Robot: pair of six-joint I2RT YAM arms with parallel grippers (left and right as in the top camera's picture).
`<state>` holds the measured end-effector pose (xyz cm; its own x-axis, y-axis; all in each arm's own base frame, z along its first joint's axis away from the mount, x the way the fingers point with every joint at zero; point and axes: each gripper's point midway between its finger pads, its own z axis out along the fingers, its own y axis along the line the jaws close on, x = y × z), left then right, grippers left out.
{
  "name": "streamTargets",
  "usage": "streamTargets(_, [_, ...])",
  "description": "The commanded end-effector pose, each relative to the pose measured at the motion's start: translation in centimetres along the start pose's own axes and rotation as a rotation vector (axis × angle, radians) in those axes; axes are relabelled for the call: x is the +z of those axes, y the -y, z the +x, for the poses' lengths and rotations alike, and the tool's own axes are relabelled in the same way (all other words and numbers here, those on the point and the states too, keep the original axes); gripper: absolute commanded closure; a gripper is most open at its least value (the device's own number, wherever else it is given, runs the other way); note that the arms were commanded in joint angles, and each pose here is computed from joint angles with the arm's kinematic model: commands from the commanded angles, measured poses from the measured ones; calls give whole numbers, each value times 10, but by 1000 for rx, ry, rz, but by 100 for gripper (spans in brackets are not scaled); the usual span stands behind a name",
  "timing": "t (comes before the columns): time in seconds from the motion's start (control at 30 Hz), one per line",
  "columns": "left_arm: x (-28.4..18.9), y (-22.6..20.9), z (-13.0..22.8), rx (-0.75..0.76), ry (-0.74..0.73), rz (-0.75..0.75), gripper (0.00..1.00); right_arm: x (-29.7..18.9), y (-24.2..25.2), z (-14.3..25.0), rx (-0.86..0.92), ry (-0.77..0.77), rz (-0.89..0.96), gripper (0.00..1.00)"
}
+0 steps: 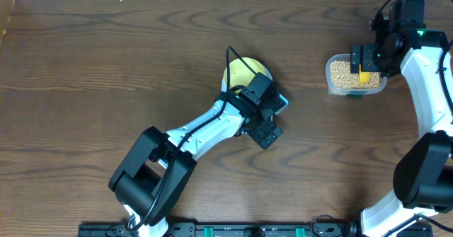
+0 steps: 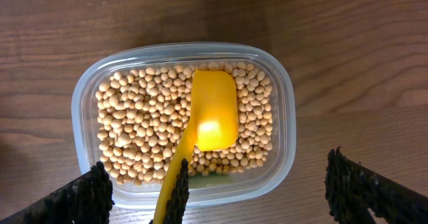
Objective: Scoop item into bowl and weigh 50g on scale
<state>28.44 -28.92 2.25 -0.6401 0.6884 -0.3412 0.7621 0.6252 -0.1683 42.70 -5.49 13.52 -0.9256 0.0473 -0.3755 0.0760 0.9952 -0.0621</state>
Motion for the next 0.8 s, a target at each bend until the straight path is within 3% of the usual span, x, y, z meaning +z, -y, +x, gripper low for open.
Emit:
streamTargets(0.0, [28, -12, 31, -42, -100, -10, 2, 2, 4, 2, 11, -7, 10, 1])
streamTargets(0.4, [-36, -4, 14, -10, 24, -61, 2, 2, 4, 2, 11, -7, 11, 1])
streamTargets(0.77, [-74, -65, 33, -157, 30, -186, 2, 2, 4, 2, 11, -7, 10, 1])
